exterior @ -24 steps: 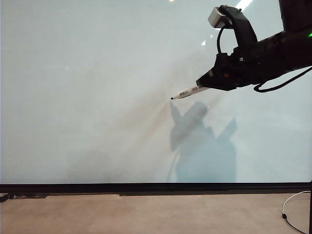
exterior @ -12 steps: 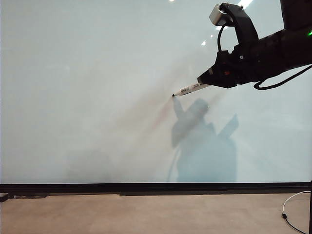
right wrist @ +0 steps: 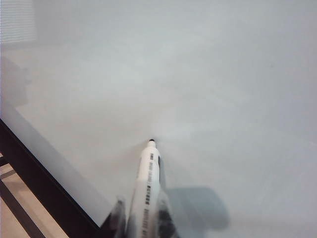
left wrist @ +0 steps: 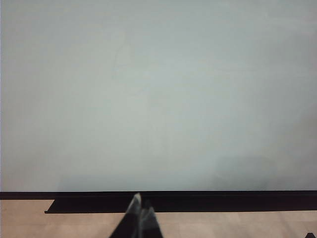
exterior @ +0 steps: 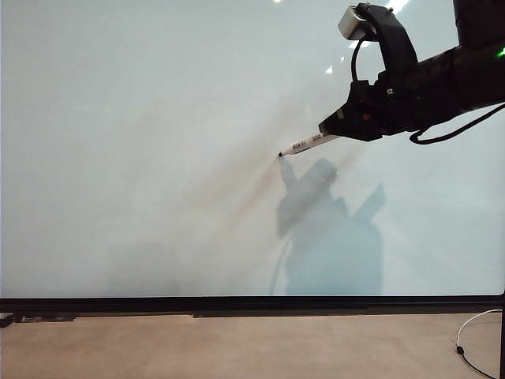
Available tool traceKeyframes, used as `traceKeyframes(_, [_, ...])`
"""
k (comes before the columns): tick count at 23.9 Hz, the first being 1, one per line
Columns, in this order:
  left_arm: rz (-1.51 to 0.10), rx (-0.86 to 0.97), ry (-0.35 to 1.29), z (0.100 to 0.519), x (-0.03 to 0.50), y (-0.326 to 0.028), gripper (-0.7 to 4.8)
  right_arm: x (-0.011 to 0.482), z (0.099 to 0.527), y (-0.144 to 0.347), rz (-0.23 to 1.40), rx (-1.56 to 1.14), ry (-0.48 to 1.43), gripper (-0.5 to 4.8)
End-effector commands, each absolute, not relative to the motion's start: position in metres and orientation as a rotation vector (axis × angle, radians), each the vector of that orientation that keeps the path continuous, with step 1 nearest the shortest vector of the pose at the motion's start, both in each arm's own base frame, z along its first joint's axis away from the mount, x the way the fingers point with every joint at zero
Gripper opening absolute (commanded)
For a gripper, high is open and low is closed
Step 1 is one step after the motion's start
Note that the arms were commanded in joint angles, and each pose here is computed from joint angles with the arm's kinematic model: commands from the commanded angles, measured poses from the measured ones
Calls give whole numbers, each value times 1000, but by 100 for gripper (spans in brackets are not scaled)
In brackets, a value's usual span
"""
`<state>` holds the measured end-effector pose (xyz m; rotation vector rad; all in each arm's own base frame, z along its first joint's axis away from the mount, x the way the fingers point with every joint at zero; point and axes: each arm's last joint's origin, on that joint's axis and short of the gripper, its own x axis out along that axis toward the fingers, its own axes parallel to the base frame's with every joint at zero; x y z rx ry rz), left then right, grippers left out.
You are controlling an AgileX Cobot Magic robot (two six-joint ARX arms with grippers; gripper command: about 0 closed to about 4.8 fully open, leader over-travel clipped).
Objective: Pick up the pen on the shelf to the right of the whiteboard and draw a rectangle.
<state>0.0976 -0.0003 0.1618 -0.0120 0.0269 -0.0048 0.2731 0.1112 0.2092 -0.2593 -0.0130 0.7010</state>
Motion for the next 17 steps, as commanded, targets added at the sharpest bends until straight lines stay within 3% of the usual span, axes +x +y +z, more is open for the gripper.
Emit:
traceKeyframes(1, [-5, -8, 18, 163, 97, 0, -4, 274, 216, 112, 689, -255, -61, -4])
traceKeyframes(17, [-5, -8, 18, 163, 98, 0, -5, 274, 215, 112, 691, -278, -65, -4])
